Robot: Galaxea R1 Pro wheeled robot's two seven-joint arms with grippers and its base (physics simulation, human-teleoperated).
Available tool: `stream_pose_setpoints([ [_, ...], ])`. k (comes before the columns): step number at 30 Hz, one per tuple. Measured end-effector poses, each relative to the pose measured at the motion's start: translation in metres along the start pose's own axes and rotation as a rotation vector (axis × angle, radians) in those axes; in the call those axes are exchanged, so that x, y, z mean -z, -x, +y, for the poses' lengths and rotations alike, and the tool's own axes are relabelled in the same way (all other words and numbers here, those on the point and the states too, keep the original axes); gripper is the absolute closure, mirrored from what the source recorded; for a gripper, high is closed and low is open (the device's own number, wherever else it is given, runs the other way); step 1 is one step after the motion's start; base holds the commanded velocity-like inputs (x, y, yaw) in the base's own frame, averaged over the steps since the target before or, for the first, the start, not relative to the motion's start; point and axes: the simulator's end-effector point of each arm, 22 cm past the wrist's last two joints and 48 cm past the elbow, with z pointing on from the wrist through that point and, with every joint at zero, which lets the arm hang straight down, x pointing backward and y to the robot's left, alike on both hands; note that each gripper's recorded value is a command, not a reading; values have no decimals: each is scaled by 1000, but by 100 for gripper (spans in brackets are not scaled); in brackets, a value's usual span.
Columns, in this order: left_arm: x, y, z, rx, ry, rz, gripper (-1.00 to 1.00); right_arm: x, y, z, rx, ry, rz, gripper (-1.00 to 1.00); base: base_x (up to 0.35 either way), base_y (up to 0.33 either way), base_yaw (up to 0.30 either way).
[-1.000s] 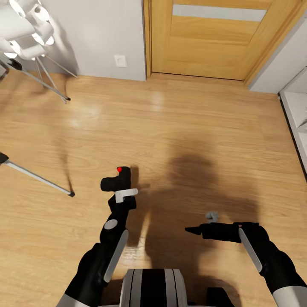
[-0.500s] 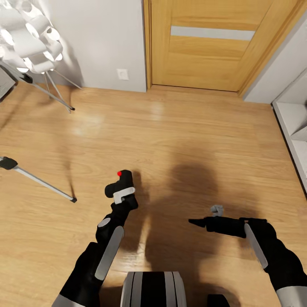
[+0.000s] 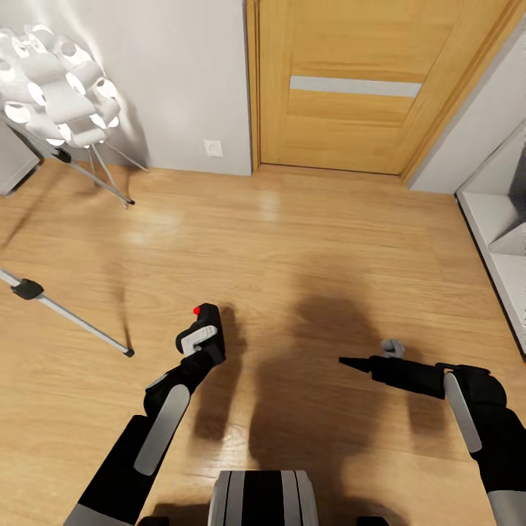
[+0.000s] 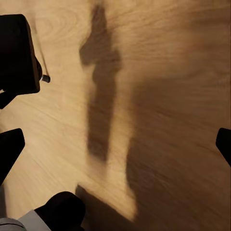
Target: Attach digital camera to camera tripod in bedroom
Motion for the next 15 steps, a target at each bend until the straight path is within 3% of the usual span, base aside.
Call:
stream_pose_setpoints([
  [15, 20, 24, -19, -6, -34, -42, 100, 16, 16, 25, 50, 11, -39, -100, 0, 0, 0],
])
